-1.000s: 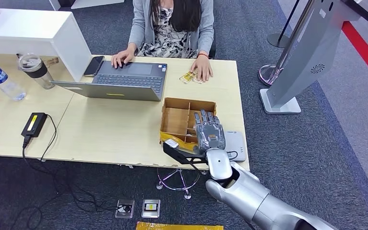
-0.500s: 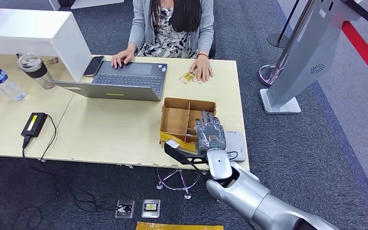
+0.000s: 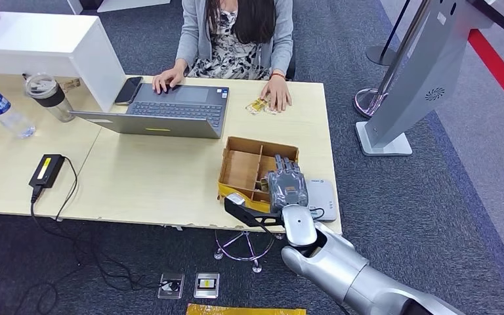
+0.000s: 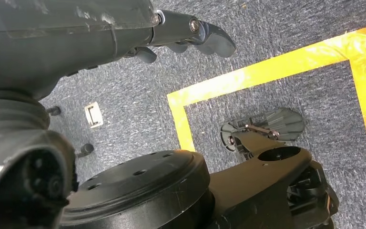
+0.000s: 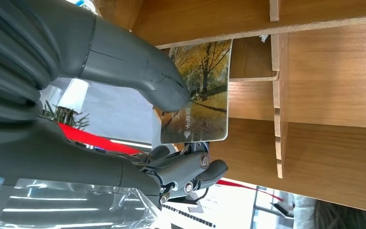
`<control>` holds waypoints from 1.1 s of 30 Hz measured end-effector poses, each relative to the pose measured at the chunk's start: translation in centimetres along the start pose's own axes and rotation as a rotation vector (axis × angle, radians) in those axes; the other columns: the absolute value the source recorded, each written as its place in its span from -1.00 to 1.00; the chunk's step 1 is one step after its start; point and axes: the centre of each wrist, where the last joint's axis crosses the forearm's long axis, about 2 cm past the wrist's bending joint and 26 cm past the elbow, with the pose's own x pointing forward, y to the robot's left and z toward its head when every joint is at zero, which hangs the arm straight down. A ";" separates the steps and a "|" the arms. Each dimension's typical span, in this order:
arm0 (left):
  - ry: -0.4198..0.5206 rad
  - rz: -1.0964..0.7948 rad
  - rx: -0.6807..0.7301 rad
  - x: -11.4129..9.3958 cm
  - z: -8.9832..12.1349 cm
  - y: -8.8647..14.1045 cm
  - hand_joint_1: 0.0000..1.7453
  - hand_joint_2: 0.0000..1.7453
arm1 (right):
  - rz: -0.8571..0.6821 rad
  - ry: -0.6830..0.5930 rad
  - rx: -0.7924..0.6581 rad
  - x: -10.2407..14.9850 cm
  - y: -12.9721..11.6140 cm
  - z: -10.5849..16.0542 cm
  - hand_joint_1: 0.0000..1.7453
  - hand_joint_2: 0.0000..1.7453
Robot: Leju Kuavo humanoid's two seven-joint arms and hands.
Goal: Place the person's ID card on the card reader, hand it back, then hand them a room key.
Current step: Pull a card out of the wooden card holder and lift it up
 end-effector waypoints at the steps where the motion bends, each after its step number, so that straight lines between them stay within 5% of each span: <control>1: 0.000 0.000 0.000 0.0 0.0 0.0 -1.00 -1.00 | -0.003 -0.001 0.000 0.0 0.0 0.0 1.00 1.00; 12: -0.001 -0.003 -0.001 0.0 0.0 0.0 -1.00 -1.00 | -0.043 -0.013 -0.056 0.0 -0.5 -0.1 1.00 1.00; 22: -0.006 -0.014 0.002 0.0 0.0 0.0 -1.00 -1.00 | -0.068 -0.098 -0.345 0.5 -6.1 -1.6 1.00 1.00; 33: -0.013 -0.031 -0.017 0.0 0.0 -0.1 -1.00 -1.00 | -0.087 -0.157 -0.413 1.9 -9.0 -2.3 1.00 1.00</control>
